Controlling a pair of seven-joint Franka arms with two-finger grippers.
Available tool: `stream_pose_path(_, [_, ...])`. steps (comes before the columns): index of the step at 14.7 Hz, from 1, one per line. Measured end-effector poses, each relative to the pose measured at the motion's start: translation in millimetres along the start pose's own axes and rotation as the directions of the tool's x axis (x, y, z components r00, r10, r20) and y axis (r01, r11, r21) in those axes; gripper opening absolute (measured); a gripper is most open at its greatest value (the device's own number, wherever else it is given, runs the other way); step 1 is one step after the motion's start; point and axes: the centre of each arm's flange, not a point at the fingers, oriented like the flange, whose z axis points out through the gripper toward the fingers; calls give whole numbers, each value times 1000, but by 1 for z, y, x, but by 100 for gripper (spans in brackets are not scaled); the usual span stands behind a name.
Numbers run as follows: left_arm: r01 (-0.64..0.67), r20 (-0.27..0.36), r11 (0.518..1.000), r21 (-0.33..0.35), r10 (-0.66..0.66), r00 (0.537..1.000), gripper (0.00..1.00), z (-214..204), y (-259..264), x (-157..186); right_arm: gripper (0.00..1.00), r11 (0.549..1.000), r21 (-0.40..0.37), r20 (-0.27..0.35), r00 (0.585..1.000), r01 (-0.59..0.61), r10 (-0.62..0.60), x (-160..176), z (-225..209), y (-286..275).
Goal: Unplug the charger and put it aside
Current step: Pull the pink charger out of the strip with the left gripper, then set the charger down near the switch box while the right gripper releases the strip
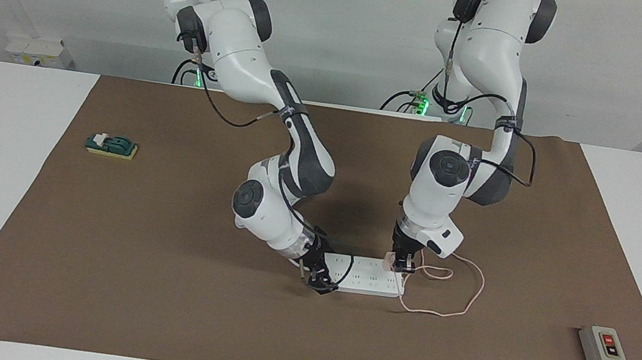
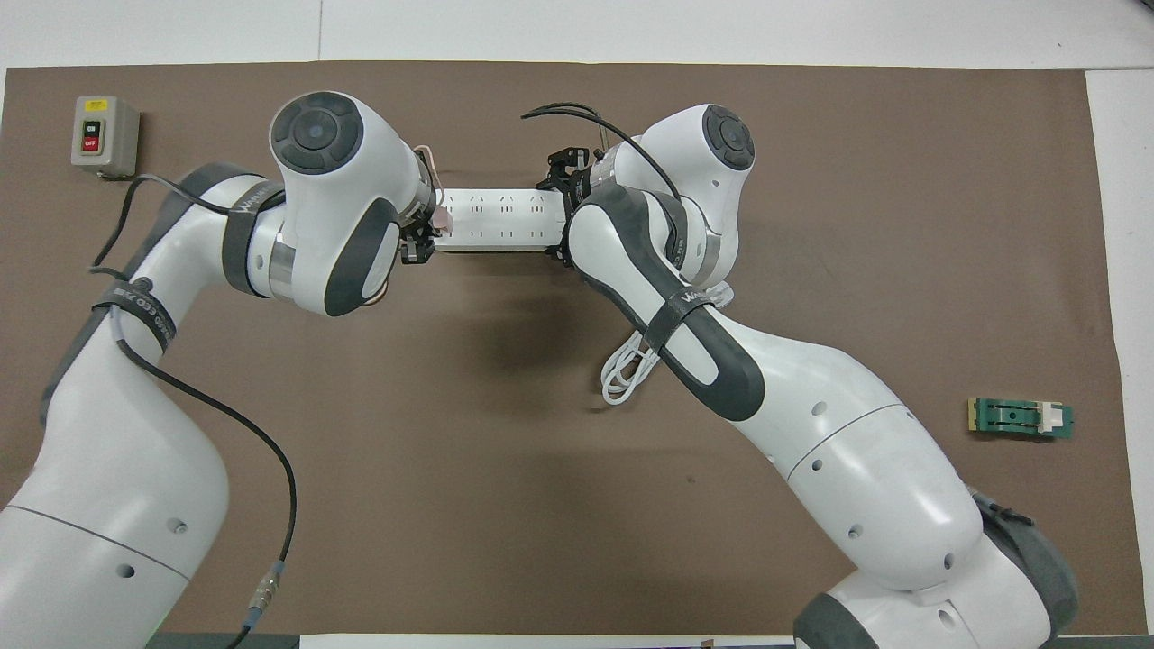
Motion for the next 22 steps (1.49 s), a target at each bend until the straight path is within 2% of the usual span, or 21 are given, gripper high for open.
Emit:
stream_pose_path(2, [-11,-12,1000,0,11,1000,31,-43,8,35,96,1000,0,0,1000,0,0,0,0,0])
stream_pose_path(4, [-62,-25,997,35,63,998,31,-77,7,75,96,1000,0,0,1000,0,0,0,0,0])
stream_pose_path(6, [-132,-12,988,79,134,991,31,-102,4,119,96,1000,0,0,1000,0,0,0,0,0])
stream_pose_path(8, [-215,11,970,115,215,977,31,-126,-1,175,96,1000,0,0,1000,1,-1,0,0,0])
stream_pose_path(9, [-264,24,956,131,263,965,31,-139,-6,212,100,1000,1,0,1000,9,-9,-1,0,0])
stream_pose_path(12, [-370,53,918,141,366,929,31,-159,-19,301,100,1000,9,9,1000,28,-28,-13,-16,-3])
stream_pose_path(14, [-408,66,902,141,403,913,31,-157,-26,344,100,998,48,10,999,42,-42,-23,-50,-11])
stream_pose_path(16, [-429,78,892,142,422,903,31,-153,-32,366,100,998,48,7,999,51,-51,-29,-89,-15])
stream_pose_path(20, [-465,64,879,109,460,885,31,-126,-37,346,100,997,9,-29,997,78,-78,-30,-162,-14])
stream_pose_path(21, [-474,65,874,108,469,881,35,-120,-40,339,100,995,0,-45,994,99,-99,-30,-178,-13])
stream_pose_path(22, [-479,68,871,110,474,878,50,-118,-43,335,100,991,-15,-64,989,131,-132,-31,-197,-10])
